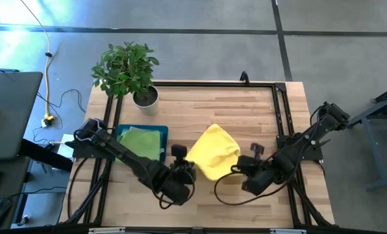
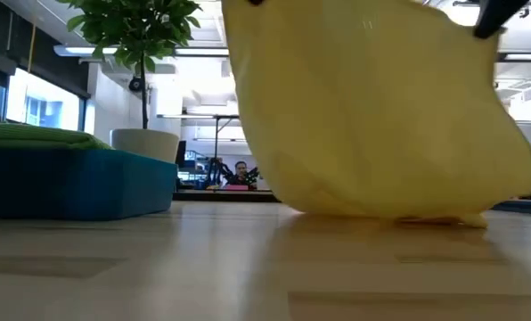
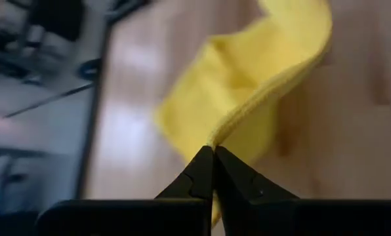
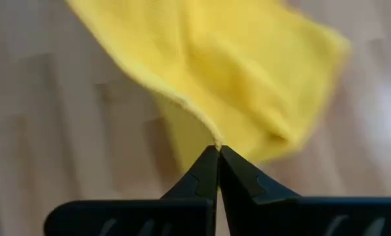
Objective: Fold microfiber towels
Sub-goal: Fold the yellow towel on the table
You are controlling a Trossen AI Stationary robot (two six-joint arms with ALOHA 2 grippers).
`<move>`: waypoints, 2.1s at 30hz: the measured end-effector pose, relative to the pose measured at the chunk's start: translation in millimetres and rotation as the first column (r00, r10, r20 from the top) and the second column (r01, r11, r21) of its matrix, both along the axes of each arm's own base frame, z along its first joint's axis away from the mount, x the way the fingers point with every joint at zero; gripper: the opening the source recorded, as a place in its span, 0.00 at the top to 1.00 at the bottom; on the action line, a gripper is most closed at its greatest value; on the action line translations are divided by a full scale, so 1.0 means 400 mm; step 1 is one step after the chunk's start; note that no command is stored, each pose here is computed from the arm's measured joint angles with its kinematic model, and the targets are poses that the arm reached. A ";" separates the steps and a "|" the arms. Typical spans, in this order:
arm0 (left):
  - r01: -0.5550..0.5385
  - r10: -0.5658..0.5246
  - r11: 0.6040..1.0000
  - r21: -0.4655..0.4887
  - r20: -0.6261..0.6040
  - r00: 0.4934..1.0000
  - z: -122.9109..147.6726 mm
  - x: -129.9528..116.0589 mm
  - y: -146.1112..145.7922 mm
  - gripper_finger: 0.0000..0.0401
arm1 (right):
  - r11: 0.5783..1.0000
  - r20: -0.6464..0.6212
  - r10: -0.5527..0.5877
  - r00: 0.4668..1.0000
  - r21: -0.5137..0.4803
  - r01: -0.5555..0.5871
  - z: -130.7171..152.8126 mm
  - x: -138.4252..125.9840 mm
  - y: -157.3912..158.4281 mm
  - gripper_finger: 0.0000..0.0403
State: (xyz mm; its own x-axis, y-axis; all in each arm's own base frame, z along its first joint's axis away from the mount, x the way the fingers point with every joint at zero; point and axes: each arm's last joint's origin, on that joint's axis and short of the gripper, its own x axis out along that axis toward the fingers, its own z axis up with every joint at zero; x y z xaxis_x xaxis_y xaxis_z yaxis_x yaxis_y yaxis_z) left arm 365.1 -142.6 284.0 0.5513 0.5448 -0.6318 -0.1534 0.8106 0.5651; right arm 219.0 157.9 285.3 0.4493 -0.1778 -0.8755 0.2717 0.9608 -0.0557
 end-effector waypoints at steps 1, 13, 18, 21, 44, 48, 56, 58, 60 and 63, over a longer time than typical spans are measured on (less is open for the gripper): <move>-0.021 0.021 0.999 0.024 0.002 1.000 0.018 -0.001 0.009 1.00 | 0.999 -0.008 -0.013 1.000 -0.031 0.013 0.008 -0.002 -0.008 1.00; -0.236 0.226 0.966 0.106 0.091 0.970 0.225 0.018 0.204 1.00 | 0.931 -0.105 -0.078 0.991 -0.365 0.035 0.130 -0.016 -0.143 1.00; -0.281 0.263 0.952 0.124 0.143 0.954 0.315 0.016 0.296 1.00 | 0.851 -0.072 -0.037 0.997 -0.526 -0.006 0.207 0.003 -0.203 1.00; -0.331 0.307 0.935 0.124 0.180 0.935 0.354 0.008 0.351 1.00 | 0.810 -0.044 -0.057 0.997 -0.585 0.021 0.253 0.008 -0.248 1.00; -0.424 0.399 0.900 0.102 0.197 0.895 0.392 -0.016 0.452 1.00 | 0.768 -0.041 -0.226 0.973 -0.622 0.152 0.331 0.016 -0.405 1.00; -0.534 0.488 0.798 0.280 0.219 0.845 0.403 -0.029 0.493 1.00 | 0.626 -0.046 -0.297 0.954 -0.764 0.158 0.341 0.012 -0.442 1.00; -0.613 0.540 0.760 0.216 0.315 0.780 0.420 -0.024 0.573 1.00 | 0.531 -0.129 -0.380 0.916 -0.841 0.102 0.349 0.009 -0.515 1.00; -0.606 0.533 0.769 0.204 0.320 0.783 0.424 -0.021 0.585 1.00 | 0.501 -0.146 -0.400 0.905 -0.862 0.082 0.353 0.008 -0.528 1.00; -0.595 0.524 0.783 0.183 0.320 0.789 0.424 -0.020 0.588 1.00 | 0.478 -0.139 -0.422 0.896 -0.874 0.089 0.355 0.006 -0.536 1.00; -0.561 0.514 0.823 0.089 0.305 0.802 0.412 -0.020 0.580 1.00 | 0.533 -0.104 -0.420 0.901 -0.832 0.152 0.349 0.004 -0.534 1.00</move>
